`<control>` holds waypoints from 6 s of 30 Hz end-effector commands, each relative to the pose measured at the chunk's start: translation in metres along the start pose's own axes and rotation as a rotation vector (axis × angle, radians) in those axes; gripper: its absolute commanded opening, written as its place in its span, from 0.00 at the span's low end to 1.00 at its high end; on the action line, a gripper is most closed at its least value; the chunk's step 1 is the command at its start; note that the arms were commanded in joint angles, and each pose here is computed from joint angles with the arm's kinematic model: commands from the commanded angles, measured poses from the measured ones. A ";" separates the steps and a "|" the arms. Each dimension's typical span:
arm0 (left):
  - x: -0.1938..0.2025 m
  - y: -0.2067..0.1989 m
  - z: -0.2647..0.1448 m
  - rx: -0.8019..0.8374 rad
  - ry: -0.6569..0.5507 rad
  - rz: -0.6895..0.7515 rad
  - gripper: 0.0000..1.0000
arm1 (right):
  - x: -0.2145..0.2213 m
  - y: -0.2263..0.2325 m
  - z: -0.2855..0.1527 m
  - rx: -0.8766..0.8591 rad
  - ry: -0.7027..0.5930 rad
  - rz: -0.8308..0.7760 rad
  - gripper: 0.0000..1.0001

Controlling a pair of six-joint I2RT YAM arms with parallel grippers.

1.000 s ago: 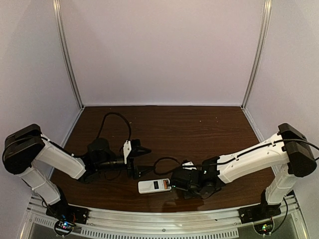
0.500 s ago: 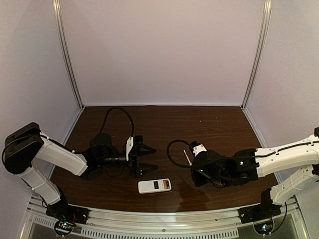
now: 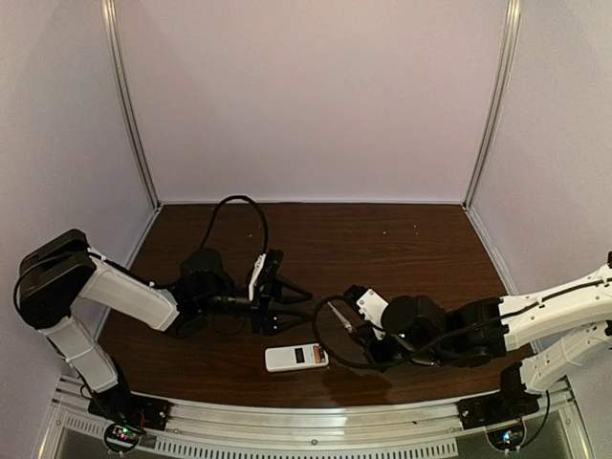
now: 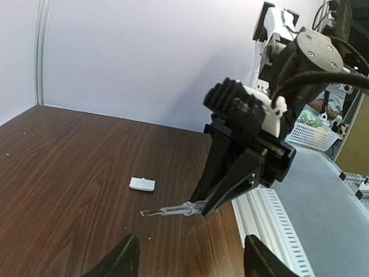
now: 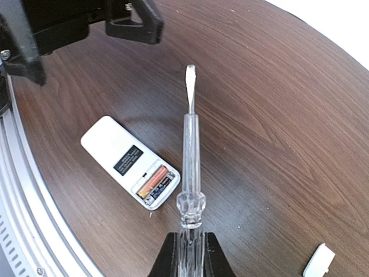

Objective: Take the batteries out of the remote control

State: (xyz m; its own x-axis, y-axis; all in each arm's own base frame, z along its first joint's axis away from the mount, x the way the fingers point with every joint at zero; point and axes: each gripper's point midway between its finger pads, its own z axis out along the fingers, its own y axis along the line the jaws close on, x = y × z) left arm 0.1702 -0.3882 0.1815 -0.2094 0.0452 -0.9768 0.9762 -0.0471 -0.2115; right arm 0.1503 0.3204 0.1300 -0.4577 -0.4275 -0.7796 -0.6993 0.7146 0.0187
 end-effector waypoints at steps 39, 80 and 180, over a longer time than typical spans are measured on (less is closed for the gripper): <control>0.008 -0.002 0.024 0.162 0.080 -0.119 0.31 | -0.026 0.025 0.001 0.071 -0.051 -0.287 0.00; -0.008 -0.008 0.017 0.162 0.003 -0.085 0.00 | -0.062 0.004 -0.027 -0.280 -0.370 0.411 0.88; -0.080 -0.062 -0.057 0.141 -0.398 0.043 0.00 | -0.118 0.072 -0.031 -0.956 -0.677 0.569 0.41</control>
State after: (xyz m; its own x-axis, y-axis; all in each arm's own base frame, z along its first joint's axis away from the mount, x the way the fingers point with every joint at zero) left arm 0.1471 -0.3572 0.1880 -0.4914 -0.0279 -0.8705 0.8690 -0.0827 -0.4879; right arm 0.1430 0.4101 0.1846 -0.6875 0.2216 -0.6916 -0.6901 0.0972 0.7172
